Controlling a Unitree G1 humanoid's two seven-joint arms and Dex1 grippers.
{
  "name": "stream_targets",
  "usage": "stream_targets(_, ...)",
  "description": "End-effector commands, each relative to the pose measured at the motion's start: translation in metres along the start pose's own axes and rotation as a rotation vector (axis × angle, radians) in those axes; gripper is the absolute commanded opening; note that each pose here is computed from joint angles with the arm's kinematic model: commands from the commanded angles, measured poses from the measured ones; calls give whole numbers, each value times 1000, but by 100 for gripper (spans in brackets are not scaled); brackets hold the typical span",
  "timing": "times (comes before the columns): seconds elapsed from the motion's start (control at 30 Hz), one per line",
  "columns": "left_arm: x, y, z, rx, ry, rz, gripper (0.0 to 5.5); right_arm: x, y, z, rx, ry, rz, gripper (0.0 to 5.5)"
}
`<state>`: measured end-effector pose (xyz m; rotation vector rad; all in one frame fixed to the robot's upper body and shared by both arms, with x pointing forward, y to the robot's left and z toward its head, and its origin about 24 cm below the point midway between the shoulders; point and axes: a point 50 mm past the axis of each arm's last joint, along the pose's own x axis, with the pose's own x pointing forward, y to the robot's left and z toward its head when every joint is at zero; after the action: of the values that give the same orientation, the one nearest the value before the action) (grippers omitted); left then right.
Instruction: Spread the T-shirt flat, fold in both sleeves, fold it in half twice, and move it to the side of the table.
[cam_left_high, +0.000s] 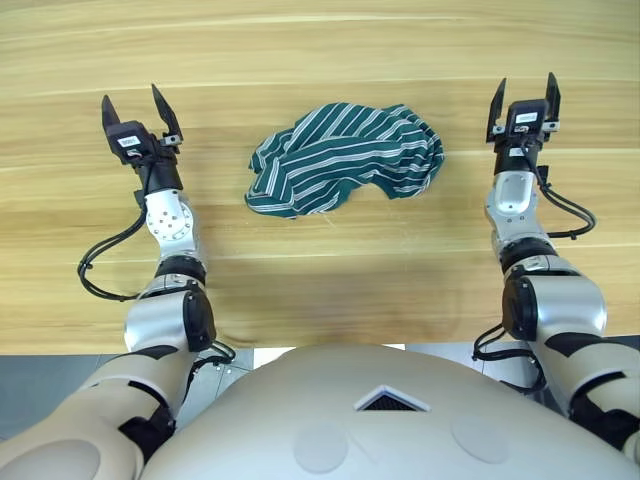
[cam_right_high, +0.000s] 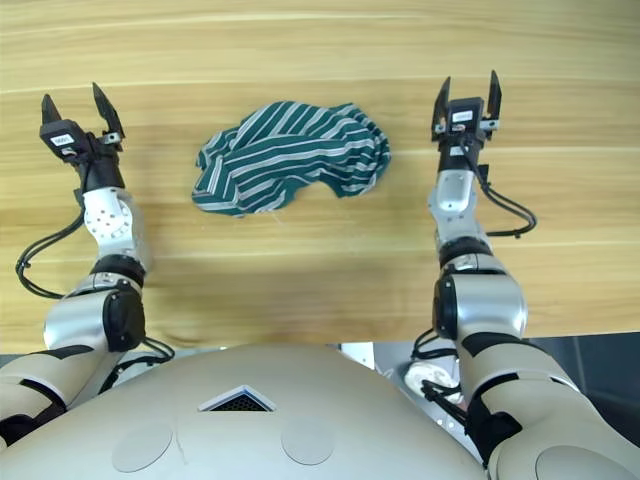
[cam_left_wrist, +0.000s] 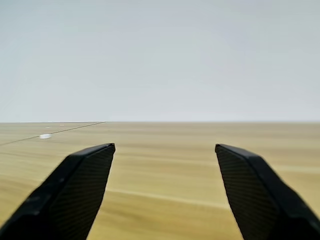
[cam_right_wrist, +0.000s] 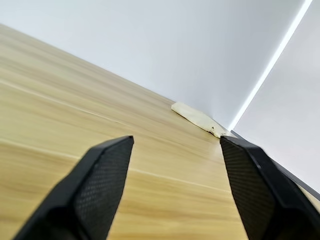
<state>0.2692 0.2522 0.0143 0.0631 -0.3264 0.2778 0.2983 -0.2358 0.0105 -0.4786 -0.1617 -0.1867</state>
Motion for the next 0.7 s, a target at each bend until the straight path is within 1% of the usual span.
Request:
stream_targets(0.03, -11, 2, 43, 39, -257, -296, 372, -8, -30, 7, -152, -171, 39, 321)
stream_targets(0.1, -27, -2, 60, 131, -329, -475, 372, -14, -39, 8, -253, -224, 88, 321)
stream_targets(0.2, -54, -14, 78, 171, -345, -671, 372, -24, -41, 11, -343, -283, 163, 321)
stream_targets(0.3, -94, -26, 82, 261, -278, -912, 372, -32, -40, 13, -398, -311, 225, 321)
stream_targets(0.4, -122, -20, 74, 433, -162, -1073, 372, -30, -44, 13, -445, -294, 222, 321)
stream_targets(0.5, -122, -11, 69, 627, -105, -1108, 372, -24, -43, 12, -465, -275, 213, 321)
stream_targets(0.57, -114, -15, 66, 720, -131, -1114, 372, -21, -36, 11, -468, -271, 220, 321)
stream_targets(0.7, -92, -26, 62, 865, -211, -1037, 372, -20, -25, 10, -467, -272, 240, 321)
